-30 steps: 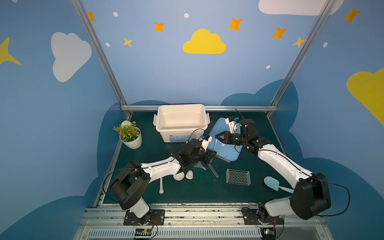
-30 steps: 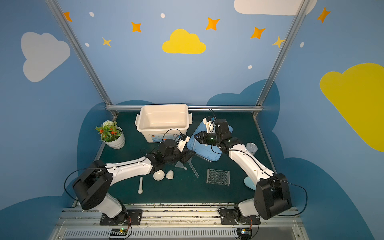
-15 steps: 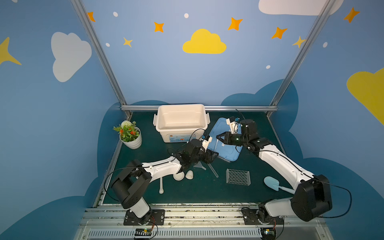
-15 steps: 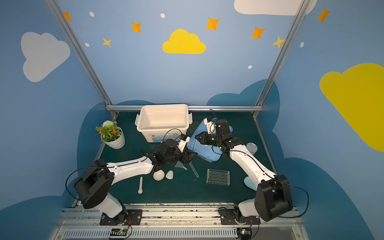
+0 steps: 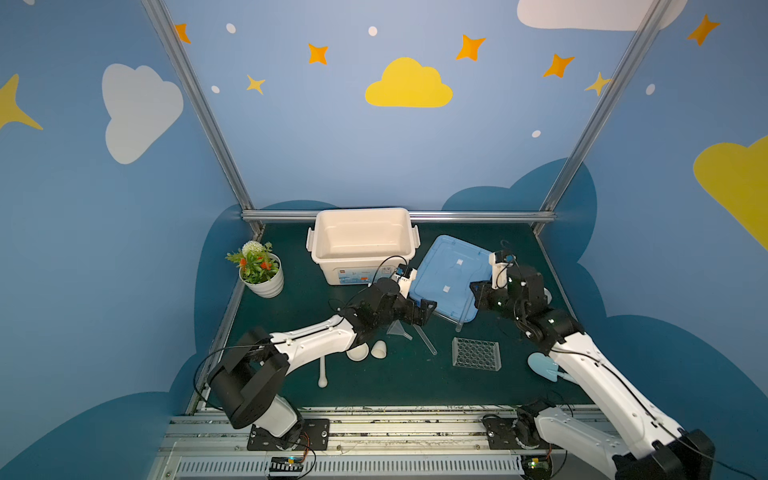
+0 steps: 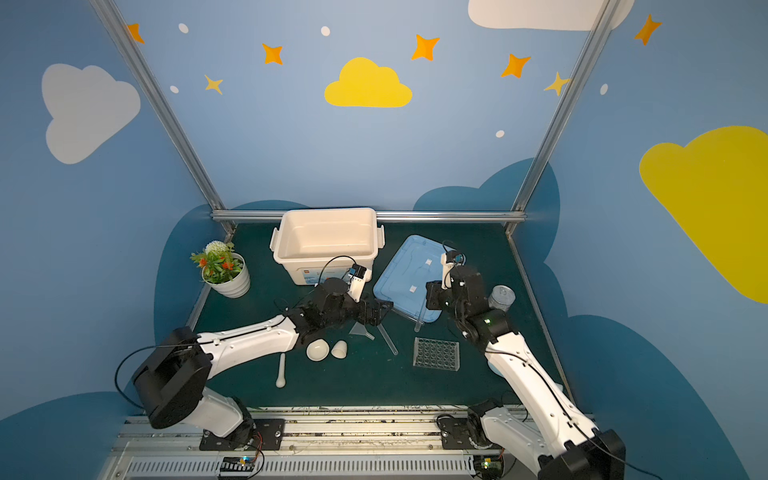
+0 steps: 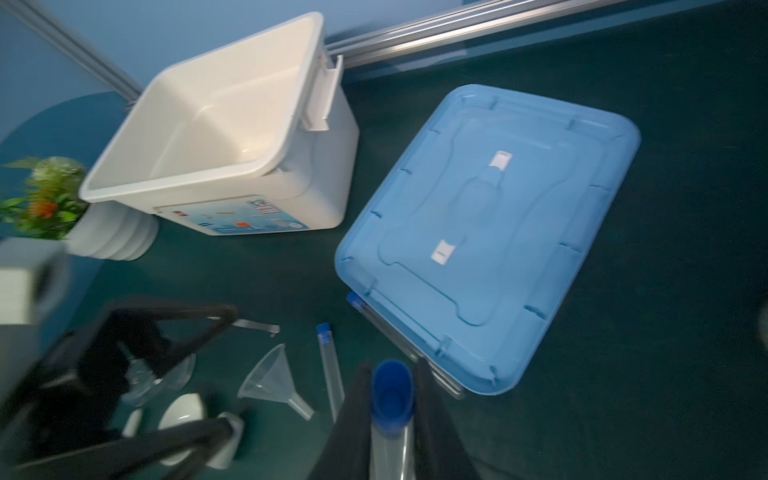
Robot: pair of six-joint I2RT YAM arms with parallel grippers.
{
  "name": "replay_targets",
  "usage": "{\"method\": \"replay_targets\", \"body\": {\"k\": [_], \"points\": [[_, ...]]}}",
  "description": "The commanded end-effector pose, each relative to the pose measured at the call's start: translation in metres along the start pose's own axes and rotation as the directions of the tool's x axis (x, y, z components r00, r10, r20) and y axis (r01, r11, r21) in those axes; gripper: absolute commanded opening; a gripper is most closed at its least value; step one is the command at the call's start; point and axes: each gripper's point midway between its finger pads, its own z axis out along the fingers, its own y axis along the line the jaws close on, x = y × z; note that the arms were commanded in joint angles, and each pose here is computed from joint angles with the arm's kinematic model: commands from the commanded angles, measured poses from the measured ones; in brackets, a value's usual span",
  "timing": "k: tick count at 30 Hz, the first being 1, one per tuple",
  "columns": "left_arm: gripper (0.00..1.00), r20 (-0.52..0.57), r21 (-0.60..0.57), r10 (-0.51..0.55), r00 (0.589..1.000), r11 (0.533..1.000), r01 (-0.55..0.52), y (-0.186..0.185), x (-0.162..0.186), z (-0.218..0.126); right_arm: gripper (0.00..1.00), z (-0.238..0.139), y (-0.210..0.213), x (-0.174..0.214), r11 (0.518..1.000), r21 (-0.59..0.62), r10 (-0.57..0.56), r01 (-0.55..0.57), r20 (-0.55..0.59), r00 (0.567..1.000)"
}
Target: Organize the chemistry lab equipment
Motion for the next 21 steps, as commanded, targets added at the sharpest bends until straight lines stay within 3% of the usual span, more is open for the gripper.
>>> {"method": "replay_targets", "body": {"k": [1,4,11,21], "points": [[1.0,0.025,-0.032,0.03,0.999,0.999,-0.029,0.005,-0.004,-0.007,0.05,-0.018,-0.034,0.001,0.984,0.178,-0.035,0.015,0.109,0.993],[1.0,0.02,-0.033,0.028,0.999,0.999,-0.028,0.006,-0.001,-0.007,0.05,-0.029,-0.044,0.006,0.975,0.222,-0.044,0.005,0.171,0.984],[1.0,0.009,-0.036,0.02,1.0,0.999,-0.019,0.009,0.004,-0.008,0.04,-0.038,-0.055,0.02,0.946,0.323,-0.106,0.039,0.194,0.975],[1.0,0.007,-0.044,0.01,1.0,0.999,-0.009,0.013,0.009,-0.009,0.04,-0.043,-0.06,0.028,0.931,0.361,-0.145,0.055,0.228,0.963]]}}
